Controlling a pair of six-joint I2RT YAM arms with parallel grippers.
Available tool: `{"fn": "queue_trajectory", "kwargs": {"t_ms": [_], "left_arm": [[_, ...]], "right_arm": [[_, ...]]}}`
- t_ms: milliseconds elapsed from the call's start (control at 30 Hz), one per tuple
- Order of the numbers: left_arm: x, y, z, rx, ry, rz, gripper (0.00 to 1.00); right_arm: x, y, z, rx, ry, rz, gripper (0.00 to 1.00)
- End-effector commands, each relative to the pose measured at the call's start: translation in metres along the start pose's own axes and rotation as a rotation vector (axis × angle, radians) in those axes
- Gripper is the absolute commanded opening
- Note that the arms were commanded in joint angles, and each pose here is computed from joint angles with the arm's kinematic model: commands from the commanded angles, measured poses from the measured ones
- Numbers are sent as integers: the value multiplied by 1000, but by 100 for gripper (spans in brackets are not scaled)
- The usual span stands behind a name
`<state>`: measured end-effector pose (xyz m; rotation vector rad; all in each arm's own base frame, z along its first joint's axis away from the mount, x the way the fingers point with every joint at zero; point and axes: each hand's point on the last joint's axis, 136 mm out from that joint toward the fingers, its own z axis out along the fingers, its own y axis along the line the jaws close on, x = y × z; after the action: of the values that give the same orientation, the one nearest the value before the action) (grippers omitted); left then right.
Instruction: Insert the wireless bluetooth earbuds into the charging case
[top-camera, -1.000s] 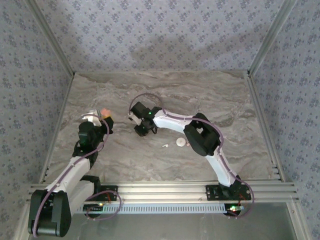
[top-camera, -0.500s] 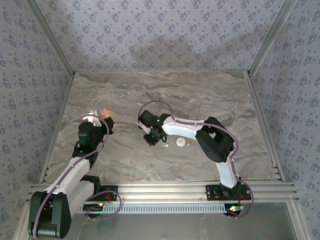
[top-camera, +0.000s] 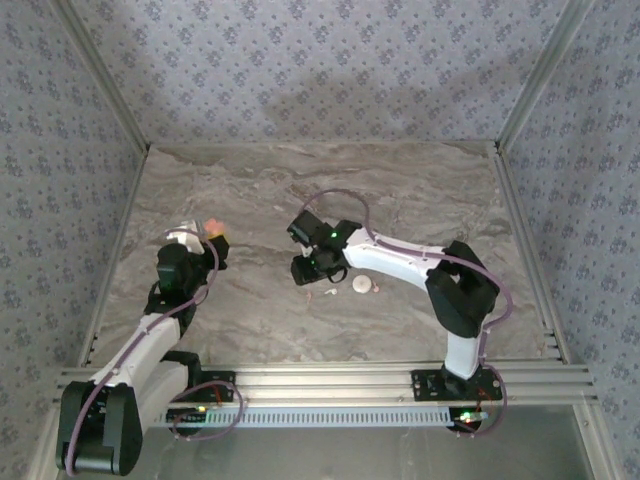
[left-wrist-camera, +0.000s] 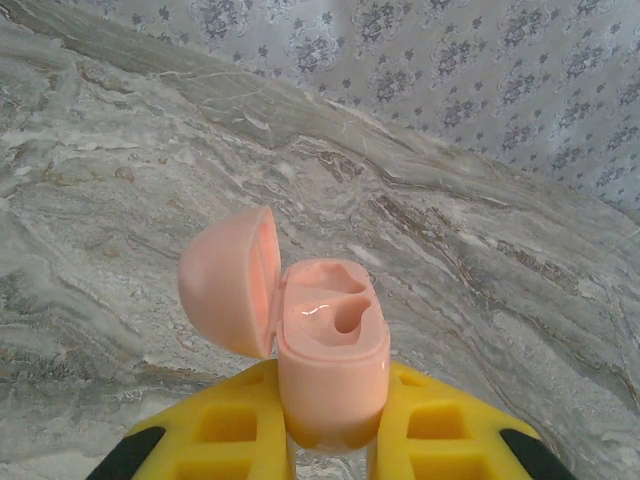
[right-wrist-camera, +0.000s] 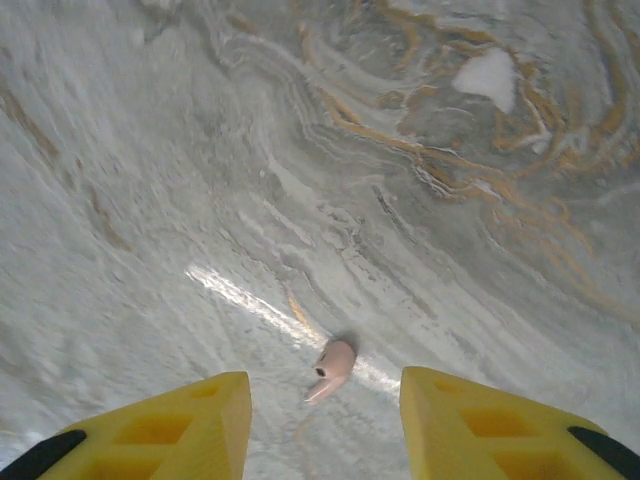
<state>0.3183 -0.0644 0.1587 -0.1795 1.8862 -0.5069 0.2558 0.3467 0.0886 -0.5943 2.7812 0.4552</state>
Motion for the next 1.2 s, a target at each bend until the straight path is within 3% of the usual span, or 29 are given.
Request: {"fn": "queue_trajectory", "kwargs": {"t_ms": [0,467,1167], "left_arm": [[-12,-7,0,23,-21,14,16],[-14,-9,3,31,-17,13,16],[-13,-8,4,29,-11,16,16]], "right_arm": [[21,-2,-4,0,87,256,43],[46,-2,27,83,267,384,41],[41,6,48,80,288,365,34]]}}
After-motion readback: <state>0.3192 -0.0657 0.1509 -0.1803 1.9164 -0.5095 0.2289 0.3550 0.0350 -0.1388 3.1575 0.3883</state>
